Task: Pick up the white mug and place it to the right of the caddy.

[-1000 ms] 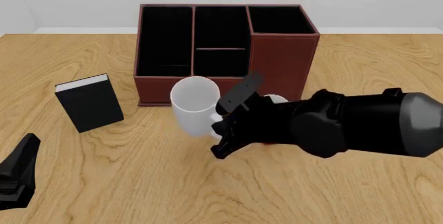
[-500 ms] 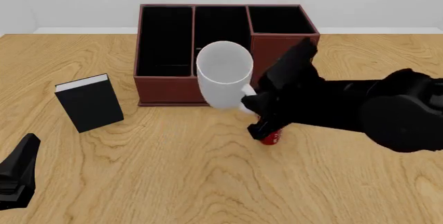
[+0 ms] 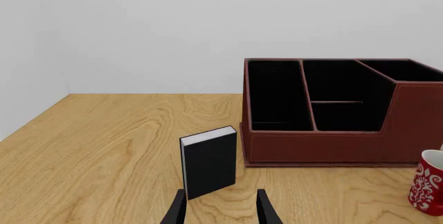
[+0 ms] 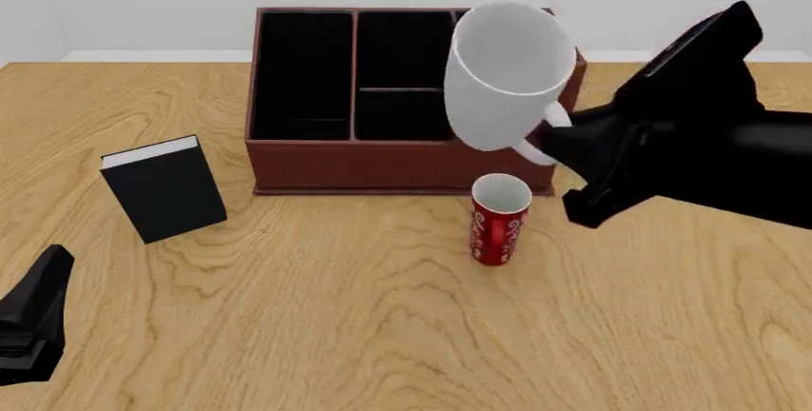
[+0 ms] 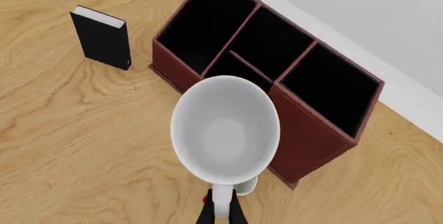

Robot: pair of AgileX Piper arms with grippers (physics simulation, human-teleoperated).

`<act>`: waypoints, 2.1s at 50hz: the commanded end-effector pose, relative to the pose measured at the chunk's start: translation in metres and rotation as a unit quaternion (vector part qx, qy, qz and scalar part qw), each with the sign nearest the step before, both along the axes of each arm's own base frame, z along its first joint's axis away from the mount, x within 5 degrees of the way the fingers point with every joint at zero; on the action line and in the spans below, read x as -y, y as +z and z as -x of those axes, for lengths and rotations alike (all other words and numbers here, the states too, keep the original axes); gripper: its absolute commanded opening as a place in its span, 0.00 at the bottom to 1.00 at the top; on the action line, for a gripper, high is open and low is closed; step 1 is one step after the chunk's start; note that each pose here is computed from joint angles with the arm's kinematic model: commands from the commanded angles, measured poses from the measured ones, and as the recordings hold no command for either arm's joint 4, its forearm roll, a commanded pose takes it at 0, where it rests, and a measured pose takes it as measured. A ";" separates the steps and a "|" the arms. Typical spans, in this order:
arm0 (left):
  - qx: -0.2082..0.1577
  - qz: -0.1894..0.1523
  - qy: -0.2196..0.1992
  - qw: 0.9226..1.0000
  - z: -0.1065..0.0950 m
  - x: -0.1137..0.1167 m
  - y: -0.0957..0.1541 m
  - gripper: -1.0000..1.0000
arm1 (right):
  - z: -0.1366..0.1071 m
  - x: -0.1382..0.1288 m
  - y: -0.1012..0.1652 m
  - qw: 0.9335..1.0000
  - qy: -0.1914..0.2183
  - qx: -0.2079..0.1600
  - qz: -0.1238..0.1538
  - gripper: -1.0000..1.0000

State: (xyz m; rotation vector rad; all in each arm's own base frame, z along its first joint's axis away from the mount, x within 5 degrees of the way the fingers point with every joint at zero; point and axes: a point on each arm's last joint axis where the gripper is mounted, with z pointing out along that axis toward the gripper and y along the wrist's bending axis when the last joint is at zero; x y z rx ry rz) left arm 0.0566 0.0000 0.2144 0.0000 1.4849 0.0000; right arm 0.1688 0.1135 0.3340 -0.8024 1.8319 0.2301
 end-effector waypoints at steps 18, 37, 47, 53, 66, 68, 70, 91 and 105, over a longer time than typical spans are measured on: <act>0.000 0.000 0.000 1.000 0.000 0.000 0.000 1.00 | 0.026 0.043 0.020 0.997 -0.073 0.018 -0.027 0.00; 0.000 0.000 0.000 1.000 0.000 0.000 0.000 1.00 | 0.035 0.067 0.012 0.990 -0.136 0.010 -0.029 0.00; 0.000 0.000 0.000 1.000 0.000 0.000 0.000 1.00 | 0.035 0.075 0.000 0.985 -0.169 -0.001 -0.032 0.00; 0.000 0.000 0.000 1.000 0.000 0.000 0.000 1.00 | 0.039 0.084 -0.005 0.980 -0.195 -0.004 -0.030 0.00; 0.000 0.000 0.000 1.000 0.000 0.000 0.000 1.00 | 0.039 0.099 -0.020 0.969 -0.246 -0.013 -0.018 0.00; 0.000 0.000 0.000 1.000 0.000 0.000 0.000 1.00 | 0.038 0.101 -0.022 0.967 -0.255 -0.016 -0.019 0.00; 0.000 0.000 0.000 1.000 0.000 0.000 0.000 1.00 | 0.036 0.102 -0.025 0.966 -0.258 -0.018 -0.017 0.00; 0.000 0.000 0.000 1.000 0.000 0.000 0.000 1.00 | 0.021 0.115 -0.039 0.950 -0.309 -0.024 -0.022 0.00; 0.000 0.000 0.000 1.000 0.000 0.000 0.000 1.00 | 0.004 0.121 -0.028 0.944 -0.327 -0.015 -0.032 0.00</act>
